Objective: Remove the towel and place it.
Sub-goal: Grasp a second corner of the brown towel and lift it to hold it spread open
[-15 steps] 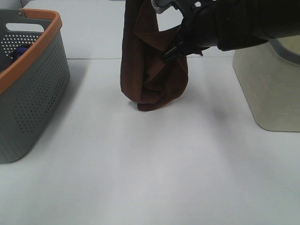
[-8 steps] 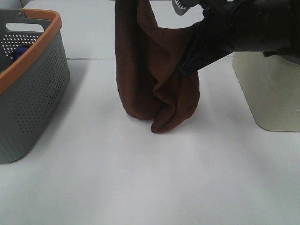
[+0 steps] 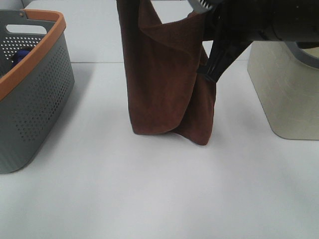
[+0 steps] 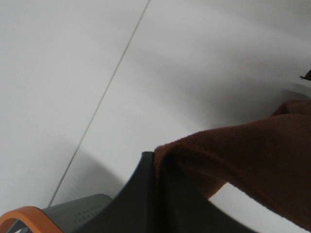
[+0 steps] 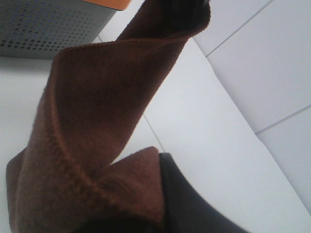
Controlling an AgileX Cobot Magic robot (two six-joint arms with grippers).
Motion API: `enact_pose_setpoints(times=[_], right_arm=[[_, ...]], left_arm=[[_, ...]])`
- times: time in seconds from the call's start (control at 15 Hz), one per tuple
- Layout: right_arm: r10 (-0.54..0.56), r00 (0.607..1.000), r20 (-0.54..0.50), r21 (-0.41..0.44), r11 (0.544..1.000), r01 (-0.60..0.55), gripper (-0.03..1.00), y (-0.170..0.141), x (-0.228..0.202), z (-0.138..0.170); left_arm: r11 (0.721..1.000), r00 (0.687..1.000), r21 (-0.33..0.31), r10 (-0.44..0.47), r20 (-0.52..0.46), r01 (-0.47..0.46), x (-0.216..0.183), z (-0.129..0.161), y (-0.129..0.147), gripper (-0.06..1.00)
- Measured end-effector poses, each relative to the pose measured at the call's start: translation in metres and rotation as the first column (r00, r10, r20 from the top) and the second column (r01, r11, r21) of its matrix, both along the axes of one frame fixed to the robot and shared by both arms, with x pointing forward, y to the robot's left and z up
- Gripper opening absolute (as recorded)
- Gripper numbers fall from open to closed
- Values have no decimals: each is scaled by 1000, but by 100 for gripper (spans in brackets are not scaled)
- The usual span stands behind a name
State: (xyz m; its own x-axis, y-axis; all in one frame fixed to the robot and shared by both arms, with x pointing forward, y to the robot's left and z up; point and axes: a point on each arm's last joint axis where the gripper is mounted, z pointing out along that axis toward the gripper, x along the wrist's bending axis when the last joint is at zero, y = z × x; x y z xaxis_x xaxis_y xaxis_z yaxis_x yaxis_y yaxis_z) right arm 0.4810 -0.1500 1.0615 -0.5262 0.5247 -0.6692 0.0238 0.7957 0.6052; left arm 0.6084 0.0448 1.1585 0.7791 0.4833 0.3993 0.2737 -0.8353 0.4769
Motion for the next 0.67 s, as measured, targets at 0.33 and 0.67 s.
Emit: enact_pose_setpoints(times=[0.33, 0.67], right_arm=[[185, 982, -28, -111, 976, -187, 2, 0, -19, -23], [236, 971, 35, -121, 966, -230, 2, -11, -38, -12]], left_arm=[[996, 993, -49, 64, -103, -70, 4, -7, 32, 0], [991, 962, -90, 76, -261, -103, 0, -32, 49, 0]])
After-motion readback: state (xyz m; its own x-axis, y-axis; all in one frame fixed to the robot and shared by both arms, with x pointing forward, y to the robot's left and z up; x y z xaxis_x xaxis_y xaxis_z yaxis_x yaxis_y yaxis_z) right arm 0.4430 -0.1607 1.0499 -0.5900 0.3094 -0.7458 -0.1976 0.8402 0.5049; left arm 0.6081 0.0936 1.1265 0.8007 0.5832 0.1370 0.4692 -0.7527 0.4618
